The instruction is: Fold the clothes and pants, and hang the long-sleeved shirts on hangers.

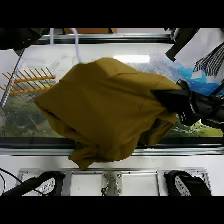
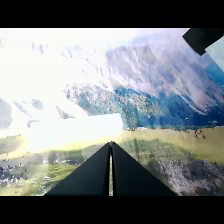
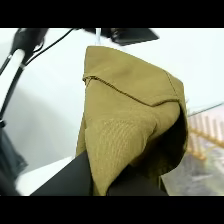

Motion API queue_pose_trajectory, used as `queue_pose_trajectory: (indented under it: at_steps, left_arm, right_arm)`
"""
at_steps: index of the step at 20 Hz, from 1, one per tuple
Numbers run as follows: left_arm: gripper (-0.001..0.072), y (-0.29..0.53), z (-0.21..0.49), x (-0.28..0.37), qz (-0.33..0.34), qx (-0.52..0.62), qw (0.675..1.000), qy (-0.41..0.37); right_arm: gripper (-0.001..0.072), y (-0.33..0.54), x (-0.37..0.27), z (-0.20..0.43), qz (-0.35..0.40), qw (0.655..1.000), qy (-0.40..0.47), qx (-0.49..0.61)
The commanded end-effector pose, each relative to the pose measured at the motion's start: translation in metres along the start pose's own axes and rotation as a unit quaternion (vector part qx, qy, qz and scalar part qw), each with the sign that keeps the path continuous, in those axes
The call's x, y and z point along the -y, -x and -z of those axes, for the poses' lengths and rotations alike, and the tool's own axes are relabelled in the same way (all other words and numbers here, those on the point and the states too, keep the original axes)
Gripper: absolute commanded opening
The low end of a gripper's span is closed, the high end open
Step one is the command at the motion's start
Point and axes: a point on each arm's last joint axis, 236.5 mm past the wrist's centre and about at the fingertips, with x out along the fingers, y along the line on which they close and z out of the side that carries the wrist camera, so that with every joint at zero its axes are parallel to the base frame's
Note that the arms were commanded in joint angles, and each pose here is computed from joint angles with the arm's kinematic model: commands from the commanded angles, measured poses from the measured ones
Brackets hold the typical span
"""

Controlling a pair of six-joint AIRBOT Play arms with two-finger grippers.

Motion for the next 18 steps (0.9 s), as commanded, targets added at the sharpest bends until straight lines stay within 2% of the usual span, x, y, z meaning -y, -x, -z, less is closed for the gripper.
queue_pose_trajectory:
  at_steps: [1, 5, 10, 12, 14, 18]
  left_arm:
    - [0.0013, 0.018, -0.008, 0.008, 0.005, 0.024, 1.000, -0.010]
    - [0.0012, 0.021, 0.003, 0.009, 0.003, 0.002, 1.000, -0.016]
    - [0.0012, -0.006, 0.032, 0.023, 0.028, -0.044, 0.998, -0.028]
    - [0.0012, -0.023, 0.047, 0.035, 0.045, -0.062, 0.996, -0.037]
    - [0.0012, -0.039, 0.059, 0.046, 0.060, -0.071, 0.994, -0.050]
    - [0.0012, -0.059, 0.071, 0.050, 0.069, -0.076, 0.993, -0.059]
  right_arm:
    - [0.0008, 0.011, 0.023, -0.034, 0.059, 0.996, 0.046, 0.044]
    - [0.0008, 0.060, 0.067, -0.089, 0.200, 0.969, 0.113, 0.090]
    - [0.0008, 0.157, 0.097, -0.155, 0.382, 0.893, 0.198, 0.128]
    - [0.0008, 0.198, 0.100, -0.176, 0.457, 0.850, 0.229, 0.131]
    - [0.0008, 0.241, 0.097, -0.199, 0.538, 0.790, 0.261, 0.136]
    - [0.0009, 0.327, 0.075, -0.237, 0.694, 0.639, 0.308, 0.126]
